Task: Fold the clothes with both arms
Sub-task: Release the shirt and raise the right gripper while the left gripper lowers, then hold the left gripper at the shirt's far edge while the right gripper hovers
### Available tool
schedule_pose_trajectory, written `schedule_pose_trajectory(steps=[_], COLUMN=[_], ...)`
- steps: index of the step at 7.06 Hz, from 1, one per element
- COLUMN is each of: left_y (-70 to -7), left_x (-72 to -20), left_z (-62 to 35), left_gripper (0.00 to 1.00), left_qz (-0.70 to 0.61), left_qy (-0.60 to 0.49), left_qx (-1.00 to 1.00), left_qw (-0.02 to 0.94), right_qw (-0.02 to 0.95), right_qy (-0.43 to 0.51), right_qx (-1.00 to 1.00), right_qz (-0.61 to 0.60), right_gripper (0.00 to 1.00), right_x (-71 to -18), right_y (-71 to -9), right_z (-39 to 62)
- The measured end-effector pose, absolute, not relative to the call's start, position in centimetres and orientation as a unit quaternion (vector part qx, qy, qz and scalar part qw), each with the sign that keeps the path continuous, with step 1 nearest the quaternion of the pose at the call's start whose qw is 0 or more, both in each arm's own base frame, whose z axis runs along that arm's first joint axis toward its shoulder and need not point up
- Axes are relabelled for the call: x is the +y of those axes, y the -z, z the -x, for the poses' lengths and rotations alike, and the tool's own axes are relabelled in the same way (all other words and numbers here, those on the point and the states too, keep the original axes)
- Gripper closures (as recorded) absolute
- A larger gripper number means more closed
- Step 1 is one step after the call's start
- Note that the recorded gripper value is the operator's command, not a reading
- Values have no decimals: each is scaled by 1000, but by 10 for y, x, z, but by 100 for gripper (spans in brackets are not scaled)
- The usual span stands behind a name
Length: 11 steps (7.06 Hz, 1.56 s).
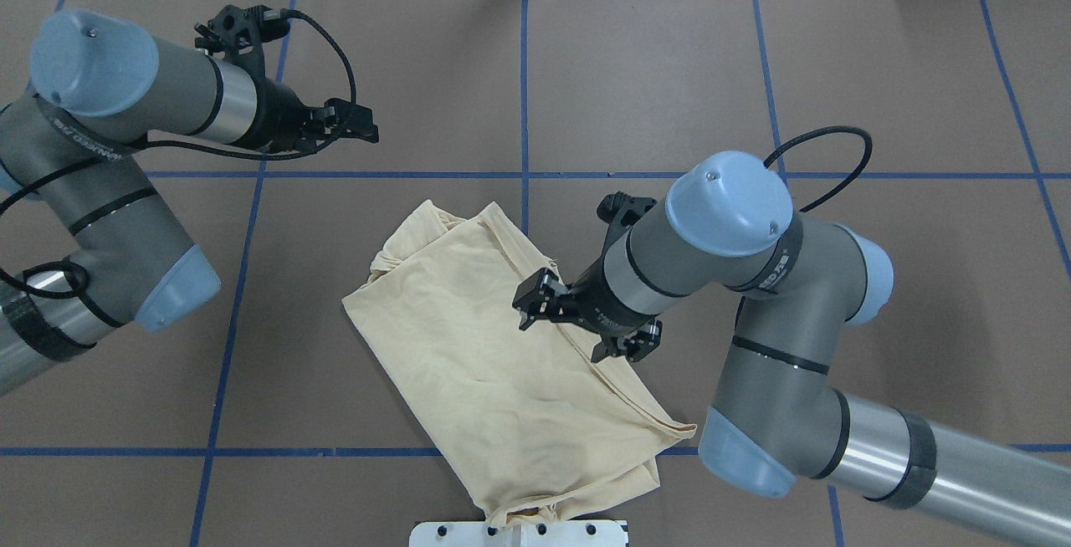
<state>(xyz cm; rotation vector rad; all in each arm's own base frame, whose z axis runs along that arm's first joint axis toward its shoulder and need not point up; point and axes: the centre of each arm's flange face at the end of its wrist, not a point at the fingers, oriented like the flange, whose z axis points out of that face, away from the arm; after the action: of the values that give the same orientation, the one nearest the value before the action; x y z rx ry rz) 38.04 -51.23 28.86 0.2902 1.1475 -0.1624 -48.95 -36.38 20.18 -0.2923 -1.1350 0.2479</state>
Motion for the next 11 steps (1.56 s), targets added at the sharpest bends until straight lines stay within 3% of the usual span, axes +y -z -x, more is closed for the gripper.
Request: schedule_pose_trajectory(steps=[3,5,8,11], left_y=[-307,-333,-355,-358], left_x=[-446,-413,-404,-395], left_z=[-442,-474,-480,-487], left_gripper=[0,2,21,30], left_qz=[-66,-46,-38,-35], left_qy=[117,130,133,125], left_qx=[507,479,461,459], left_qw=[851,867,876,879], right_qw=[831,833,834,835], right_qy=[-113,-122,-126,-129], right_qx=[-543,-539,-537,-535], right_qz=[48,26,16,14], right_gripper=[0,0,0,0], right_x=[-443,-467,-474,-476], right_y=[-209,-215,-216,-217], right_z=[424,405,400,400])
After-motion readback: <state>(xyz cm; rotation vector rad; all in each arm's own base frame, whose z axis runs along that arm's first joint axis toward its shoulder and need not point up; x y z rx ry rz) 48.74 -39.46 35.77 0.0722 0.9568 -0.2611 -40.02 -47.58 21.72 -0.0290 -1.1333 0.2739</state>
